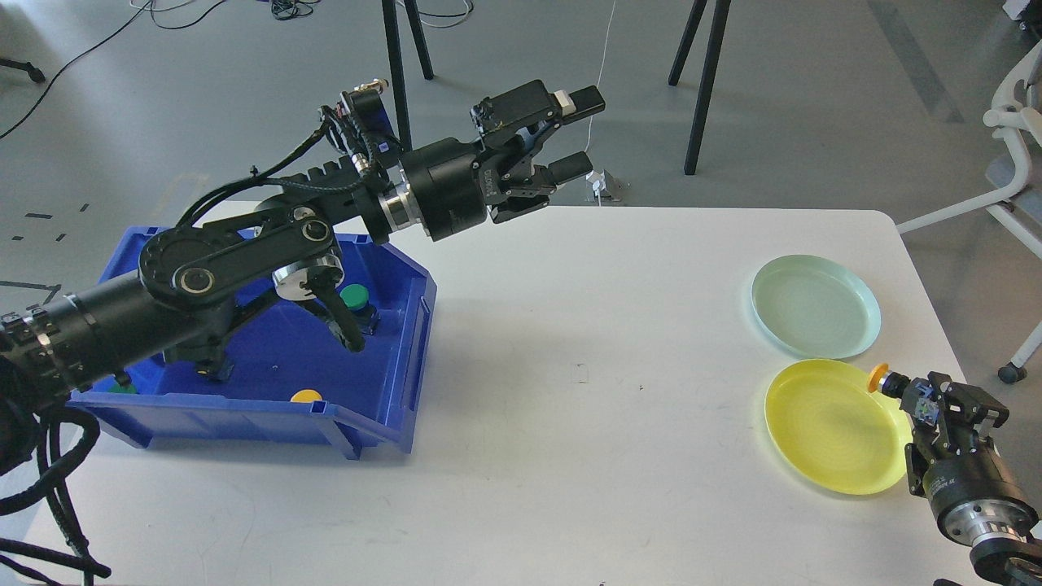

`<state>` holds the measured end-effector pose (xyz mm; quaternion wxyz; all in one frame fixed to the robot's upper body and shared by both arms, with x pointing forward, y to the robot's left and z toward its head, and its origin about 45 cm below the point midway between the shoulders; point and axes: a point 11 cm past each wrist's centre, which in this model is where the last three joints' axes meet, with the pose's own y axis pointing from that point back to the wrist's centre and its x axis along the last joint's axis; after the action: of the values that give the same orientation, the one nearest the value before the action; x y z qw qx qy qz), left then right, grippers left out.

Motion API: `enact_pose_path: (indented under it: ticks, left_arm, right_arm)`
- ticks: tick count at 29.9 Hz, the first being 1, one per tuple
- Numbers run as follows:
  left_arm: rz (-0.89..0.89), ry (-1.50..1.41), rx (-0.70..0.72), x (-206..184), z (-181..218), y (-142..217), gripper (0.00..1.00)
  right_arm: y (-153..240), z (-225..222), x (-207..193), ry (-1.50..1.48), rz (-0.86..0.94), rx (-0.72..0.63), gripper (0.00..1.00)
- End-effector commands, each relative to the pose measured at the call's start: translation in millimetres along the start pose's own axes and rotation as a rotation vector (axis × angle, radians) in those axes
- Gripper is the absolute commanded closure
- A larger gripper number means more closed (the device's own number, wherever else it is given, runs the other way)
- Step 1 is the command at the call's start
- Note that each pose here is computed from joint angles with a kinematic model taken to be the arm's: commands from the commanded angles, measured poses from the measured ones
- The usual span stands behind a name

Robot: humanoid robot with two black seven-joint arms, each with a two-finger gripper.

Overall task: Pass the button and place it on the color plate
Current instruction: 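Lower the yellow button onto the yellow plate and release it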

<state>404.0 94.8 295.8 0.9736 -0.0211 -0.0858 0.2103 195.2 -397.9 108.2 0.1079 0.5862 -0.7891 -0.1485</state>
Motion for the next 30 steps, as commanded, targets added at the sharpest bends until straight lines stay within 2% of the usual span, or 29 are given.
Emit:
enact_pose_path:
  ticks: [1, 8, 17, 25, 27, 30]
  left_arm:
    - [0.000, 0.001, 0.000, -0.6, -0.5, 0.1, 0.05]
    - [0.001, 0.001, 0.000, -0.4, -0.5, 0.1, 0.05]
    - [0.004, 0.001, 0.000, -0.7, -1.1, -0.1, 0.05]
    - [0.041, -0.004, -0.022, 5.9, 4.5, 0.8, 0.05]
    - [0.070, -0.018, -0.034, 12.3, 9.9, 4.1, 0.05]
    - [0.111, -0.063, -0.048, 31.3, 28.9, 20.2, 0.05]
  right_arm:
    - [0.4, 16.8, -3.2, -0.028, 0.025, -0.028, 0.59]
    - [-3.1, 35.3, -5.2, -0.051, 0.062, -0.055, 0.46]
    - [-3.9, 35.6, -6.3, -0.059, 0.066, -0.054, 0.31]
    - [-5.3, 21.4, -18.2, -0.097, 0.037, -0.023, 0.13]
    - [-5.5, 9.6, -27.2, -0.117, 0.007, 0.002, 0.04]
    - [-10.0, -10.9, -35.2, -0.146, -0.016, 0.052, 0.04]
